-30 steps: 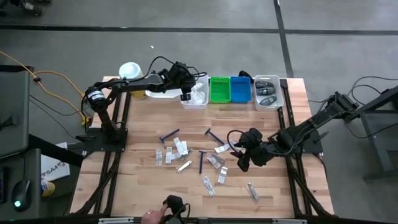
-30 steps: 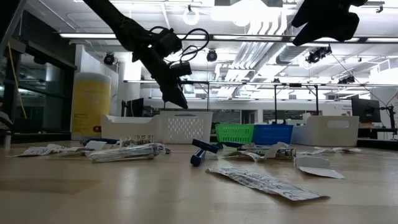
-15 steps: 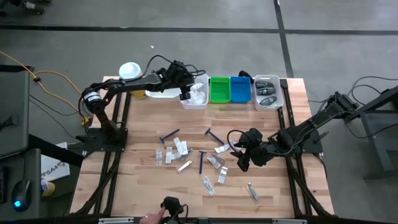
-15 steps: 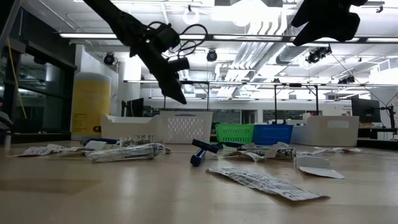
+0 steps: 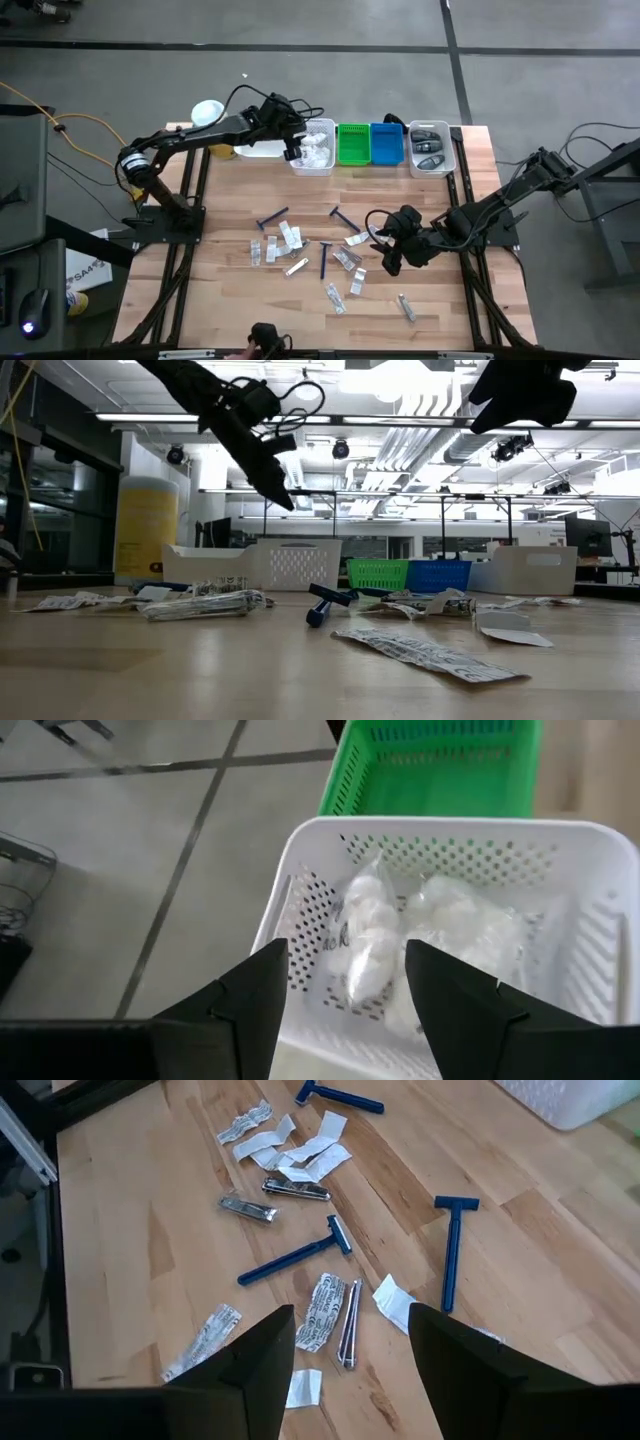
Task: Pick & Place Travel size toiletries
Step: Put the blue razor into the blue bin
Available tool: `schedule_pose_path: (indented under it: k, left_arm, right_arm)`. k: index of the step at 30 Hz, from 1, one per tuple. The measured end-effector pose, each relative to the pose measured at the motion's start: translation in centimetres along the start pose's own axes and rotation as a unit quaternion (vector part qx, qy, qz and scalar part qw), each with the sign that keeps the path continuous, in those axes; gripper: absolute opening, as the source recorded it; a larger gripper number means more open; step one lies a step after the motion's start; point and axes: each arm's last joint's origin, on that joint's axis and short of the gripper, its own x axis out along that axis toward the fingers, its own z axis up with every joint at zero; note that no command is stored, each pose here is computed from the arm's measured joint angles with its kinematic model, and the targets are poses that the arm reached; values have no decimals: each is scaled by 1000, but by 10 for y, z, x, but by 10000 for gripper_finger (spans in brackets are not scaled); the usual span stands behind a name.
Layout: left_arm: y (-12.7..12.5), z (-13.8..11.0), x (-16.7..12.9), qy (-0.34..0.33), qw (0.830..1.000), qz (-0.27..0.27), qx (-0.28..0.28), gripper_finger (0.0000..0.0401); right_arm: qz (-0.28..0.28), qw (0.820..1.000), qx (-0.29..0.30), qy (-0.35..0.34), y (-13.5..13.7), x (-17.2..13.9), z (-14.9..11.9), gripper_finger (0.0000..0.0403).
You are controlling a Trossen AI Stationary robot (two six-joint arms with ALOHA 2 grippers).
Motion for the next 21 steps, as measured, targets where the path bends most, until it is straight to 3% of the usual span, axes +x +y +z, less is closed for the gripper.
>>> schedule_pose_path:
  k: [7, 12, 15, 21]
  left_arm:
    - [-1, -2, -25, 8, 998, -55, -10, 200]
    - [-10, -10, -39, 45, 986, -142, -72, 200]
    - [-27, -12, -43, 82, 978, -179, -70, 200]
    - [-71, -7, -51, 132, 975, -174, -31, 200]
  right_arm:
    - [0, 998, -60, 0, 0, 0, 0, 189]
    - [-7, 997, -78, -2, -4, 5, -3, 189]
    - [-26, 996, -80, 12, -13, 13, -14, 189]
    - [-61, 996, -61, -32, -28, 31, -29, 189]
